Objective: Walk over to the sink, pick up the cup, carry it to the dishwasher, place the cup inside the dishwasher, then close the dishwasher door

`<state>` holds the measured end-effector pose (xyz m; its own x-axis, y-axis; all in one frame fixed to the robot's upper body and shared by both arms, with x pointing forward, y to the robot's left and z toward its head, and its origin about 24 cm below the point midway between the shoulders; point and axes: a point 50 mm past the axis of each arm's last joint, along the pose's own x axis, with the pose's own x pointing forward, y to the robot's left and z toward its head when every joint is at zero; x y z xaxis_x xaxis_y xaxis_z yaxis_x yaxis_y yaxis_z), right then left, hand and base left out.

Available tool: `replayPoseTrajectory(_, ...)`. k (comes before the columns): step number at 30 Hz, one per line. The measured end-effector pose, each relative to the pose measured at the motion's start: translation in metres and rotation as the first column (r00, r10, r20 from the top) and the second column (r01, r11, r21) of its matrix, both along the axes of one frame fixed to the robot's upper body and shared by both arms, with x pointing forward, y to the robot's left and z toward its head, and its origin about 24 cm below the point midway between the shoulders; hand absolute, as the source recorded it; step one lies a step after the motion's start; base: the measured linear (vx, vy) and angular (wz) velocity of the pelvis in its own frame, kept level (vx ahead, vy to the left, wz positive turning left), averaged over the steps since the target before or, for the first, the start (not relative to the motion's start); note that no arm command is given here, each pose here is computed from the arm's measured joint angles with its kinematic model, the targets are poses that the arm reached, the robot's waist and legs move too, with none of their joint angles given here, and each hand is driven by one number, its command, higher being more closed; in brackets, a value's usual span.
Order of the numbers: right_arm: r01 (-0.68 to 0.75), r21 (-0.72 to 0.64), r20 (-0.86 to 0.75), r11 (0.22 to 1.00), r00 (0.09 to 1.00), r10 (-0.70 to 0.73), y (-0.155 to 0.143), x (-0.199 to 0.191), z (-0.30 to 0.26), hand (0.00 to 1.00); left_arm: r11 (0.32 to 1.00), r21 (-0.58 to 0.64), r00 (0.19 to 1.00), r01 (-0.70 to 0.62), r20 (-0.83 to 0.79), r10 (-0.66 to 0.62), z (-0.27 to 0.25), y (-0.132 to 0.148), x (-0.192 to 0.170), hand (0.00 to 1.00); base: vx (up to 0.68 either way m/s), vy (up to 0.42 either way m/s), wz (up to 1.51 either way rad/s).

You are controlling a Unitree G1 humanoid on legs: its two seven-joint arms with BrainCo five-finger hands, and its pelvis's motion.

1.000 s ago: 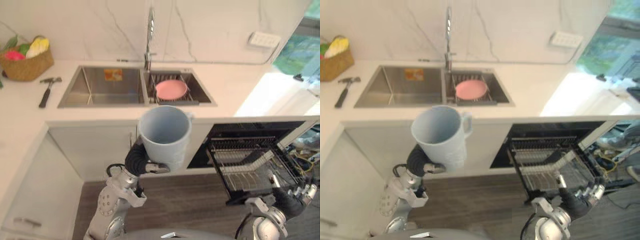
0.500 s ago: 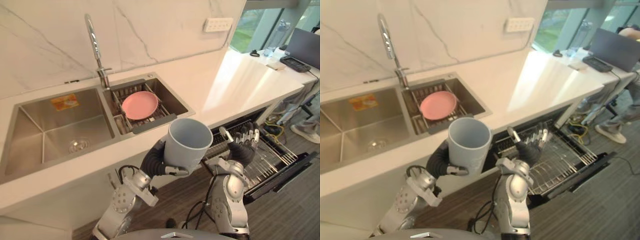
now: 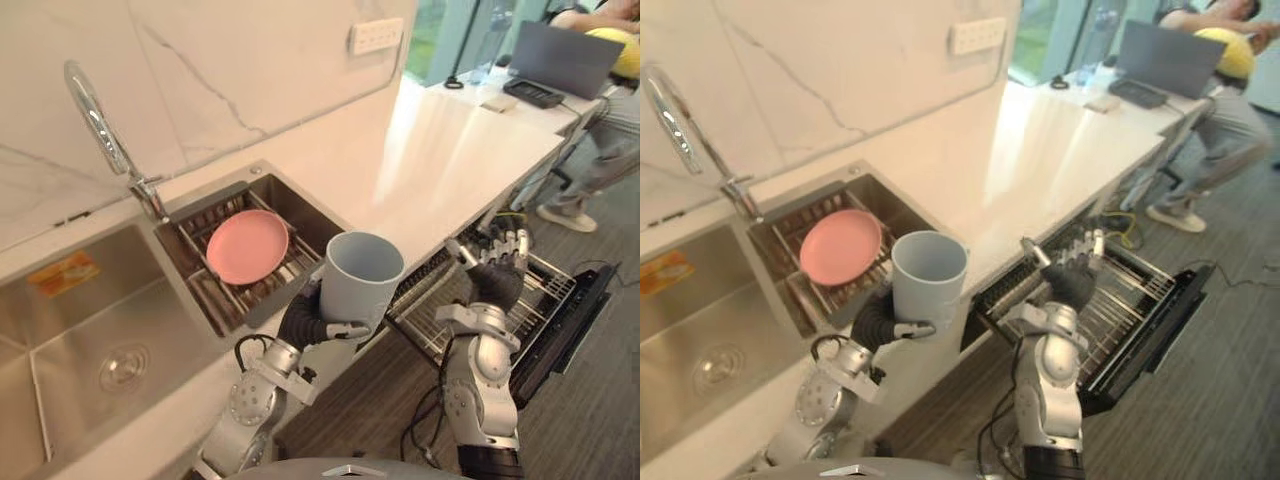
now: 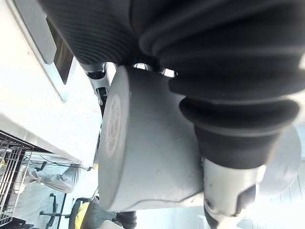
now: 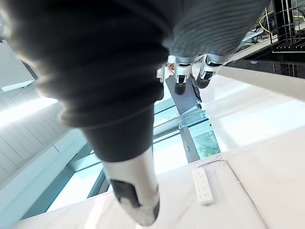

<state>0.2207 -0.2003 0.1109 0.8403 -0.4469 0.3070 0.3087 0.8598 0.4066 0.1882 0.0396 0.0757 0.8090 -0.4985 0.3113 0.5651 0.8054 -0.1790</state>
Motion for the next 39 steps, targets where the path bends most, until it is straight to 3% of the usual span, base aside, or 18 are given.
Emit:
replayPoseTrajectory(7, -0.101, -0.005, 0.079, 0.995, 0.992, 0.101, 0.010, -0.006, 0.010, 0.00, 0.999, -0.036, 1.000, 0.026, 0.012, -0.026, 0.006, -0.007, -0.004, 1.00, 0.10, -0.045, -0.16)
replayPoseTrajectory(12, -0.198, -0.014, 0.040, 0.980, 0.979, 0.198, 0.025, 0.005, 0.000, 0.00, 0.996, -0.037, 0.996, -0.084, 0.031, 0.086, 0.011, 0.011, 0.010, 1.00, 0.00, 0.003, -0.68)
replayPoseTrajectory(17, -0.295, -0.053, 0.036, 0.954, 0.954, 0.297, 0.041, 0.008, 0.001, 0.00, 0.992, 0.008, 0.992, -0.123, 0.041, 0.123, 0.012, 0.022, 0.017, 1.00, 0.00, -0.488, 0.11)
replayPoseTrajectory(21, -0.336, -0.177, -0.030, 0.925, 0.941, 0.336, 0.033, 0.023, 0.009, 0.00, 0.988, -0.016, 0.988, -0.156, -0.015, 0.156, 0.011, 0.015, 0.020, 1.00, 0.00, -0.461, 0.41)
replayPoseTrajectory(28, -0.250, -0.184, -0.091, 0.951, 0.967, 0.237, 0.012, 0.026, 0.009, 0.00, 0.957, -0.130, 0.964, -0.260, 0.026, 0.265, 0.025, 0.023, 0.019, 1.00, -0.02, 0.117, 0.43)
replayPoseTrajectory(35, -0.239, -0.119, -0.015, 0.964, 0.971, 0.239, 0.033, 0.039, 0.023, 0.00, 0.857, -0.059, 0.854, -0.511, 0.076, 0.514, 0.028, 0.050, 0.029, 1.00, 0.01, 0.130, 0.03)
replayPoseTrajectory(39, -0.233, -0.109, 0.056, 0.966, 0.969, 0.240, 0.041, 0.051, 0.040, 0.00, 0.828, -0.030, 0.807, -0.559, 0.207, 0.553, 0.042, 0.048, 0.036, 1.00, -0.02, 0.012, 0.11)
